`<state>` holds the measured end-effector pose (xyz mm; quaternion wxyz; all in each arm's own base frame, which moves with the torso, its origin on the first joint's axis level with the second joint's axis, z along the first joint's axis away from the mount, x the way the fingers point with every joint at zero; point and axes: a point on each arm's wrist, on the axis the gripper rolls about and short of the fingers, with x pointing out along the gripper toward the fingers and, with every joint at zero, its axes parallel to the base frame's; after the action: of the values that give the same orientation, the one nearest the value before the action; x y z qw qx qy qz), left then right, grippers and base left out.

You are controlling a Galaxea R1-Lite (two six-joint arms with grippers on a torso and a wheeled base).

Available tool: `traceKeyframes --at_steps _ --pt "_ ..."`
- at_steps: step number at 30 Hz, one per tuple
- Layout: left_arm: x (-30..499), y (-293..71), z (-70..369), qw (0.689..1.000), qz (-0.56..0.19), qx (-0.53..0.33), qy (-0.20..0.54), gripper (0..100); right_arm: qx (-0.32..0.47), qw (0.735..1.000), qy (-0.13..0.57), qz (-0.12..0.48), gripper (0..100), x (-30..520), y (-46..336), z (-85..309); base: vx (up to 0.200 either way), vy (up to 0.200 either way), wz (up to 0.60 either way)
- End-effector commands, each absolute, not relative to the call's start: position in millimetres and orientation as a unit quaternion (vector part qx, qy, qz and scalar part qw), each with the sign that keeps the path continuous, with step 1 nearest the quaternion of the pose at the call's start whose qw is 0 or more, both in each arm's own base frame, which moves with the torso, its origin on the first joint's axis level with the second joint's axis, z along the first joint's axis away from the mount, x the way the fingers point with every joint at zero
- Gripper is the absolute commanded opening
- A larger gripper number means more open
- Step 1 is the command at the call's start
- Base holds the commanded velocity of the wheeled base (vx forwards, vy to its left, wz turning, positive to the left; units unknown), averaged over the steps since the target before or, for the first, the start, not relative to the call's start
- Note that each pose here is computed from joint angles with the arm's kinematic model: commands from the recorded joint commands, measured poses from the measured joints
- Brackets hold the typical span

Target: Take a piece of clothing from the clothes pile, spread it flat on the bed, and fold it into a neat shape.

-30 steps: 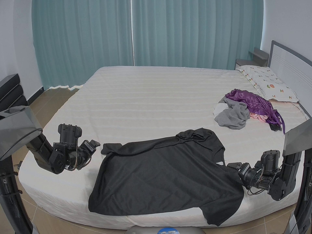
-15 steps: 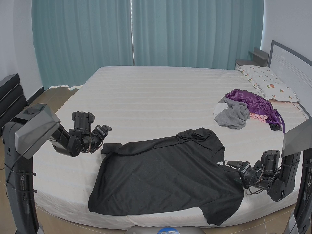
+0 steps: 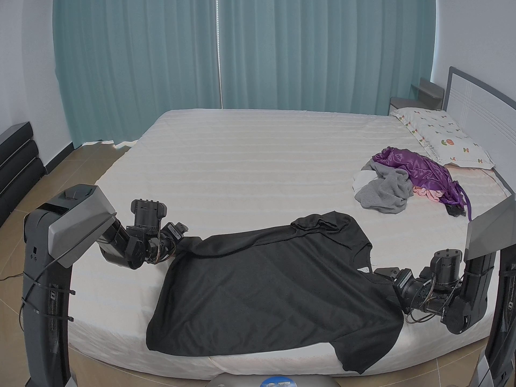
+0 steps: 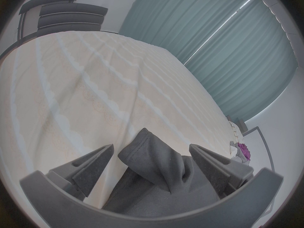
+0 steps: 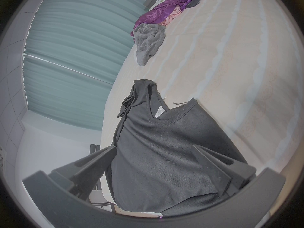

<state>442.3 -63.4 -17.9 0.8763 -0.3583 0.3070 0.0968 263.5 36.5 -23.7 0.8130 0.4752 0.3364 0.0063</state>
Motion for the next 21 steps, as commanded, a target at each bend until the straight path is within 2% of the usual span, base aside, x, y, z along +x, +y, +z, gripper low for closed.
traceKeyframes --at_steps 1,21 --pt "445.1 -64.5 -24.5 0.876 0.098 -0.357 0.31 100 0.475 0.813 0.338 0.006 100 263.4 36.6 -24.5 0.0 0.0 0.0" --pt "460.2 -70.8 -38.5 0.891 0.1 -0.326 0.3 100 0.474 0.813 0.34 0.007 100 263.1 38.2 -24.9 0.0 0.0 0.0"
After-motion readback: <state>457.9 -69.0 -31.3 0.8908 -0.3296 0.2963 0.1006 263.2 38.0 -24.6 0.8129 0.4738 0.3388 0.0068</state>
